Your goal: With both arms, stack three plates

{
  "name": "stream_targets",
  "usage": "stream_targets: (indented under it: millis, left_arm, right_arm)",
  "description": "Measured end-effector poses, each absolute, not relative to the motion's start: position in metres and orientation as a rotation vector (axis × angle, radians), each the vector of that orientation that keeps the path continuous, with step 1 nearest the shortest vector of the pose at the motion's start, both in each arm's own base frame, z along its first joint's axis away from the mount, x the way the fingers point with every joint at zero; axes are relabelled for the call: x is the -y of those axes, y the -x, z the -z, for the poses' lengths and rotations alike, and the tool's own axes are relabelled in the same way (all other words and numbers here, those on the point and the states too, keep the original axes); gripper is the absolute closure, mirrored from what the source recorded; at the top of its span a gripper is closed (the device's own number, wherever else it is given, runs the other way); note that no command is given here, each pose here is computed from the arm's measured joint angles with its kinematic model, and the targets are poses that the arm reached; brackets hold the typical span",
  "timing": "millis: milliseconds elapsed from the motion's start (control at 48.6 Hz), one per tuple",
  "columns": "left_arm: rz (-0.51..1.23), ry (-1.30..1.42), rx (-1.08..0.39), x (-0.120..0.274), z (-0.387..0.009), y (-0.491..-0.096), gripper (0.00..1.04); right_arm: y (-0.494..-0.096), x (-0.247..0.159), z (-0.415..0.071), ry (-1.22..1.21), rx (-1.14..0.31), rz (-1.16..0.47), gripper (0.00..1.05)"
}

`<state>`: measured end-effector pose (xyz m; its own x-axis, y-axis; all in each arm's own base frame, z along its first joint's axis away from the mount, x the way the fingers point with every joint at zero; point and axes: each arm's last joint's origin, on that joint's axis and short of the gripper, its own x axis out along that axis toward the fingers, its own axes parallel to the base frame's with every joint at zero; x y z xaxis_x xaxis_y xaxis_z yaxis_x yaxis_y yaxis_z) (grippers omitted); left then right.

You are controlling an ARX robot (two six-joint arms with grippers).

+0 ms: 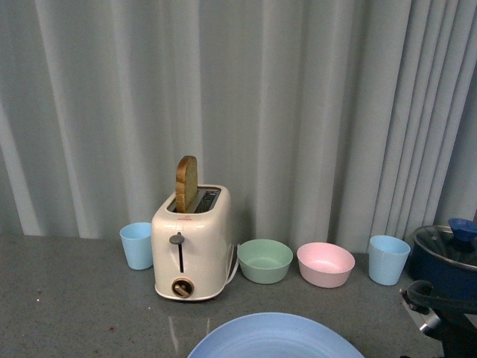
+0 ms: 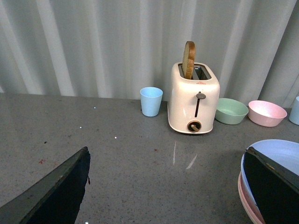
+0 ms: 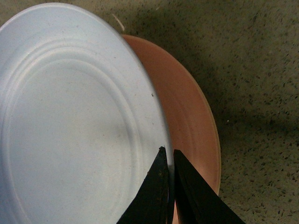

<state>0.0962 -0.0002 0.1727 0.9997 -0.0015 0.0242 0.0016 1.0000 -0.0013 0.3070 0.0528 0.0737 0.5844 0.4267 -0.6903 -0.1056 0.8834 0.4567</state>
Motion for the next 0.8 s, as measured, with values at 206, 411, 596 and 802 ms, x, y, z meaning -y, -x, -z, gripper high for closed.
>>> stream_targets:
  millis: [206, 411, 596, 802]
  left_arm:
    - [0.002, 0.001, 0.024, 0.000, -0.173, -0.096, 0.07]
    - [0.002, 0.001, 0.024, 0.000, -0.173, -0.096, 0.07]
    - [0.002, 0.001, 0.024, 0.000, -0.173, -0.096, 0.07]
    - [0.002, 0.001, 0.024, 0.000, -0.173, -0.096, 0.07]
  right_arm:
    - [-0.305, -0.052, -0.068, -0.390, -0.930, -0.308, 1.01]
    - [-0.306, -0.049, -0.068, -0.393, -0.932, -0.295, 1.01]
    - [-0.306, -0.046, -0.067, -0.390, -0.933, -0.292, 0.95]
    - [-0.306, -0.040, -0.077, -0.392, -0.918, -0.280, 0.50]
